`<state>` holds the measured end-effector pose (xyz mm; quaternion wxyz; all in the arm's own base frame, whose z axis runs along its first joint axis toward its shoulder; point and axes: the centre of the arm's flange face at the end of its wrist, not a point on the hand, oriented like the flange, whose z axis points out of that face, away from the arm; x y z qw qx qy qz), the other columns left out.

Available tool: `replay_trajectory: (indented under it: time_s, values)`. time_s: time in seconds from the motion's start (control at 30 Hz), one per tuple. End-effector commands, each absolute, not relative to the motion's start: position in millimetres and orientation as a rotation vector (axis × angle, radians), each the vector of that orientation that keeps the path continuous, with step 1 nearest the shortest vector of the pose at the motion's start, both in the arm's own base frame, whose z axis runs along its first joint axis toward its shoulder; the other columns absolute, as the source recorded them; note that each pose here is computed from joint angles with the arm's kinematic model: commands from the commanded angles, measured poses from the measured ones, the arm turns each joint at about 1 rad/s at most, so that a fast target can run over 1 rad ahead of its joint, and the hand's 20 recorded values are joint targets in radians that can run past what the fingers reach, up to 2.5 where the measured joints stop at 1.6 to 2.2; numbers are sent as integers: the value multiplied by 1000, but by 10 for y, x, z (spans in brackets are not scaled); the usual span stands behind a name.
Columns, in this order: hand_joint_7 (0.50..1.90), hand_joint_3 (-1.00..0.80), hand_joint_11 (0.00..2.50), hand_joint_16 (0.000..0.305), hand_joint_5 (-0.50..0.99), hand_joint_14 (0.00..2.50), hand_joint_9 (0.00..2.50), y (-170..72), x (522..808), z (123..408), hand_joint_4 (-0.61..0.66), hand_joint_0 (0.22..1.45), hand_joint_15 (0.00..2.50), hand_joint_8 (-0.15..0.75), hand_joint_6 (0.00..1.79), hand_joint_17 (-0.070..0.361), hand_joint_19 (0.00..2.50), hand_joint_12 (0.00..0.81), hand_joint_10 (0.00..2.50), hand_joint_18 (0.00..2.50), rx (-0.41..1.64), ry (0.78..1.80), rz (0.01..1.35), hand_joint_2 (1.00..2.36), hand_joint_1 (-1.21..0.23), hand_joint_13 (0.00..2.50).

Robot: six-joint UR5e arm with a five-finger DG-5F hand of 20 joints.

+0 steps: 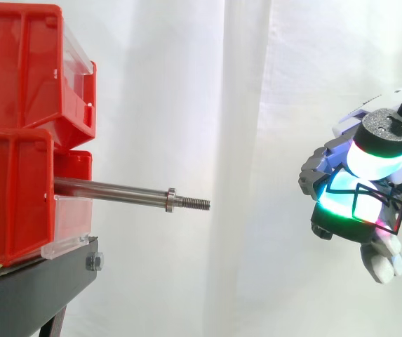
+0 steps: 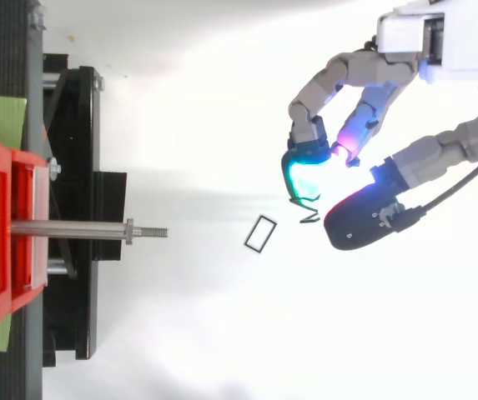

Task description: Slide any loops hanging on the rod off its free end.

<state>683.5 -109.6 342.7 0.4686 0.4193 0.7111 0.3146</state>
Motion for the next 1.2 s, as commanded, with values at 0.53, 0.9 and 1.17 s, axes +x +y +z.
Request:
replay_trajectory:
  time_s: [0.53, 0.9, 1.17]
  values:
    - [921, -403, 463, 39, -208, 9, 1000, -983, 6822, 3433, -95, 664, 226, 228, 900, 87, 429, 257, 17, 869, 881, 1802, 657, 1008, -728, 909]
    - [923, -416, 457, 39, -210, 9, 994, -918, 6819, 3475, -110, 671, 228, 219, 901, 87, 428, 256, 14, 868, 737, 1844, 579, 1007, -727, 907]
    - [919, -415, 462, 38, -210, 9, 994, -908, 6815, 3472, -108, 670, 228, 225, 901, 86, 428, 256, 15, 868, 684, 1863, 543, 1008, -727, 907]
